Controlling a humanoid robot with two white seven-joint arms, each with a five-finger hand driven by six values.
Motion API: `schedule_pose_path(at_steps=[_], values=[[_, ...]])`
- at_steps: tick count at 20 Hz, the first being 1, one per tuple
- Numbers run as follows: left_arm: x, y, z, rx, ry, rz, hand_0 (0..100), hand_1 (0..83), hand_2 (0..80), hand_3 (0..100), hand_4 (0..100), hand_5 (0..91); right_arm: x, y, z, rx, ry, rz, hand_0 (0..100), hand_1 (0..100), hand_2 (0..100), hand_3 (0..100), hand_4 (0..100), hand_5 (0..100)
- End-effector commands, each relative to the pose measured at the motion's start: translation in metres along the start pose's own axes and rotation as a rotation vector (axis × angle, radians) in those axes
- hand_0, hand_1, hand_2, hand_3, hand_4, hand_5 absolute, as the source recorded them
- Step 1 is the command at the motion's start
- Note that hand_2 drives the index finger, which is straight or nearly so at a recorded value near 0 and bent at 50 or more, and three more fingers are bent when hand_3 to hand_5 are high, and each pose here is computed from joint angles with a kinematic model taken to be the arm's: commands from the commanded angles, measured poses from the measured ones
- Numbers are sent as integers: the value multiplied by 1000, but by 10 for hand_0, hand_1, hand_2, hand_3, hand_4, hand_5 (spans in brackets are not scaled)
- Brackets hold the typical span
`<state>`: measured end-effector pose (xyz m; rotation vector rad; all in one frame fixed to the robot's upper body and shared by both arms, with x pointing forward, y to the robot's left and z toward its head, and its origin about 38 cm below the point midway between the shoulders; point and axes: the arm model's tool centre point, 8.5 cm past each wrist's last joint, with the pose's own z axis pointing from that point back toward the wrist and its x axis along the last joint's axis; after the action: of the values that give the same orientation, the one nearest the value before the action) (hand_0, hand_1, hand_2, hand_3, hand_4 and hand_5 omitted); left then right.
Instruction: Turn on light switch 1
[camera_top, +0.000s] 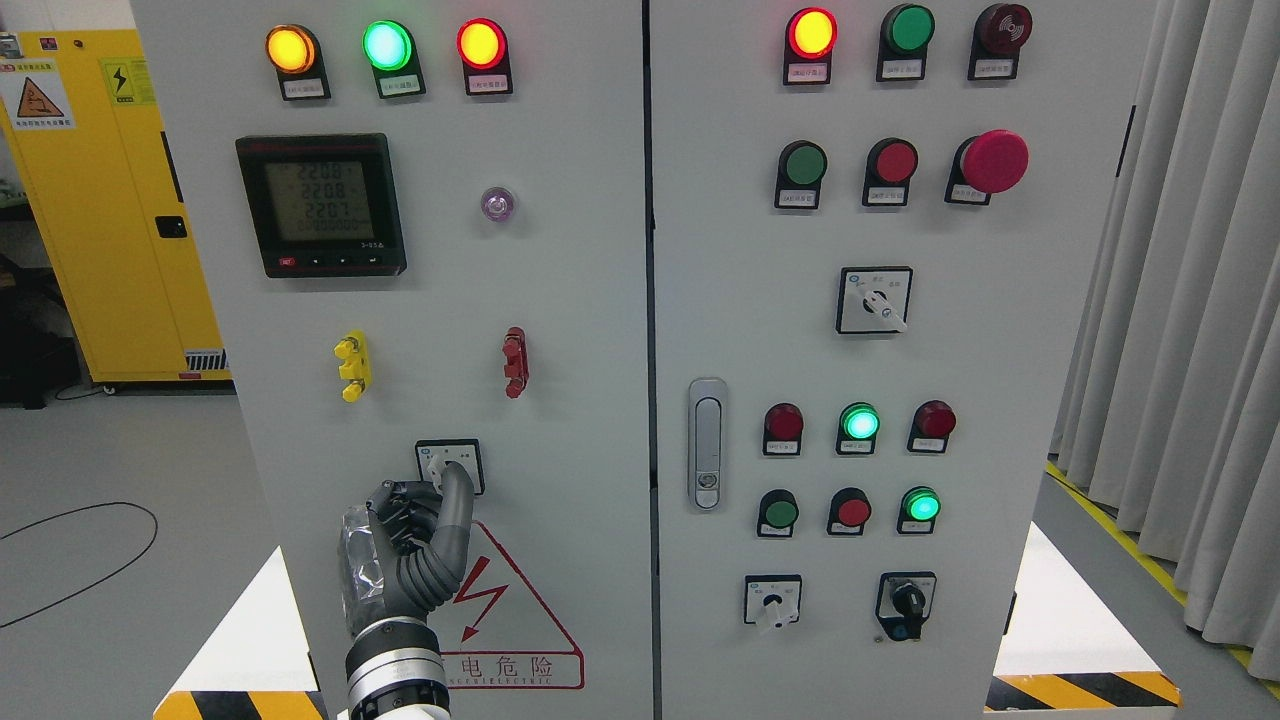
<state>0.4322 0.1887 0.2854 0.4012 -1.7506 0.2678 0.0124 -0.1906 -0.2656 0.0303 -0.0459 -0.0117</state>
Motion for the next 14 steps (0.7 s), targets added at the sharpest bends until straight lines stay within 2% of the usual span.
schedule_pose_path(at_steps=[1,14], values=[[2,0,0,-1,-7,6,802,513,643,929,917,839,0,0,0,0,0,-1,0,500,40,0,0,0],[2,0,0,-3,-10,9,867,504,641,929,918,839,0,0,0,0,0,1,0,500,40,0,0,0]])
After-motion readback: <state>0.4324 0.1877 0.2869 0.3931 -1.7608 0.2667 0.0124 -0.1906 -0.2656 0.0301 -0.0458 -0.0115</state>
